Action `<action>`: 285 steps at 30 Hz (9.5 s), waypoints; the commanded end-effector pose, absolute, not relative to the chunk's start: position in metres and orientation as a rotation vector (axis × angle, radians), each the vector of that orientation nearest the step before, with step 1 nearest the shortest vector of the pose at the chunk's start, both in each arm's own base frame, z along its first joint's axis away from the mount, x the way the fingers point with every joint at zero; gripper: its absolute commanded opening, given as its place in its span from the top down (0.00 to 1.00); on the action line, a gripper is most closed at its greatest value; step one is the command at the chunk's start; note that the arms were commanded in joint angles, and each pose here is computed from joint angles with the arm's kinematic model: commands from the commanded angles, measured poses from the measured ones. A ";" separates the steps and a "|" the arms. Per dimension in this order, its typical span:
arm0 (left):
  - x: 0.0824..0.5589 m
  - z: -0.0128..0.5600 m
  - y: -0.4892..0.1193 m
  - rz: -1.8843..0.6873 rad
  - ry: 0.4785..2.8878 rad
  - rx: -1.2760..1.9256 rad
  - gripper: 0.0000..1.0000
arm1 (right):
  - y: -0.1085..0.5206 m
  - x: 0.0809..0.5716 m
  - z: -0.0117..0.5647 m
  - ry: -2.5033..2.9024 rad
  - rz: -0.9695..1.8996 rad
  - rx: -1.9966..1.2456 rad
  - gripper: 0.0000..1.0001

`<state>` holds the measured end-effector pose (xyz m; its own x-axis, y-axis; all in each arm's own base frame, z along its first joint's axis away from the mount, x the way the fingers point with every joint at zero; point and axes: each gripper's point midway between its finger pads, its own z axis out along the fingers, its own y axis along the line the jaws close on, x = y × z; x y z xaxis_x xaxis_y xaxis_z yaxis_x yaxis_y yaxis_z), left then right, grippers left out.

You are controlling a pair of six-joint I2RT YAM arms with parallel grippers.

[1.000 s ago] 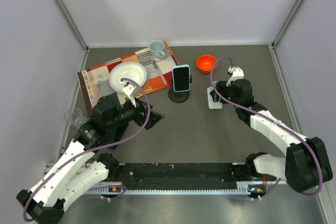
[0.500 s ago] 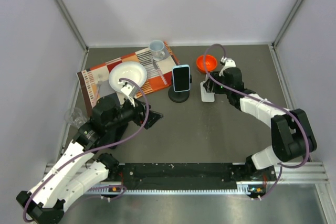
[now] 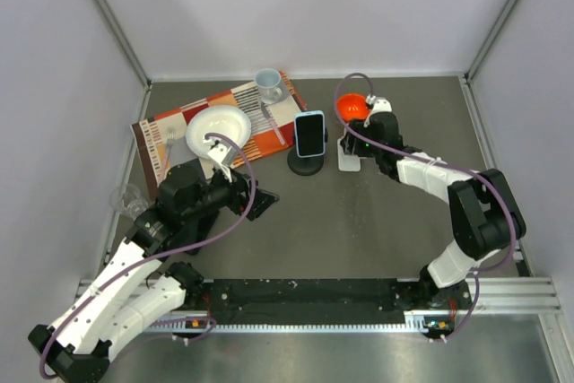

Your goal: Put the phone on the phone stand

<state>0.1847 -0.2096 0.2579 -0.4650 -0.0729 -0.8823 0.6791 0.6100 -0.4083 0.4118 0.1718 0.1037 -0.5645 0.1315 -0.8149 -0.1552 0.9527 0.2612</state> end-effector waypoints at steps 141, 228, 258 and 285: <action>0.146 0.078 -0.035 -0.084 2.129 -2.334 0.01 | 0.187 0.258 0.189 1.953 0.769 -0.292 0.10; 0.162 0.026 -0.018 -0.248 2.017 -2.213 1.00 | 0.187 0.247 0.172 2.052 0.778 -0.324 0.11; 0.205 0.148 -0.146 -1.206 2.158 -1.801 1.00 | 0.395 0.184 0.216 1.894 1.287 -0.263 0.28; 0.203 0.158 -0.164 -1.369 2.159 -1.755 1.00 | 0.452 0.180 0.179 1.933 1.185 -0.450 1.00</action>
<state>0.1951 -0.1533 0.1376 -0.2754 -0.8512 0.4467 -0.8357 -0.0176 -0.5488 0.1788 0.4334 0.1527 -0.6592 0.0788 -0.7479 -0.5939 0.5554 0.5820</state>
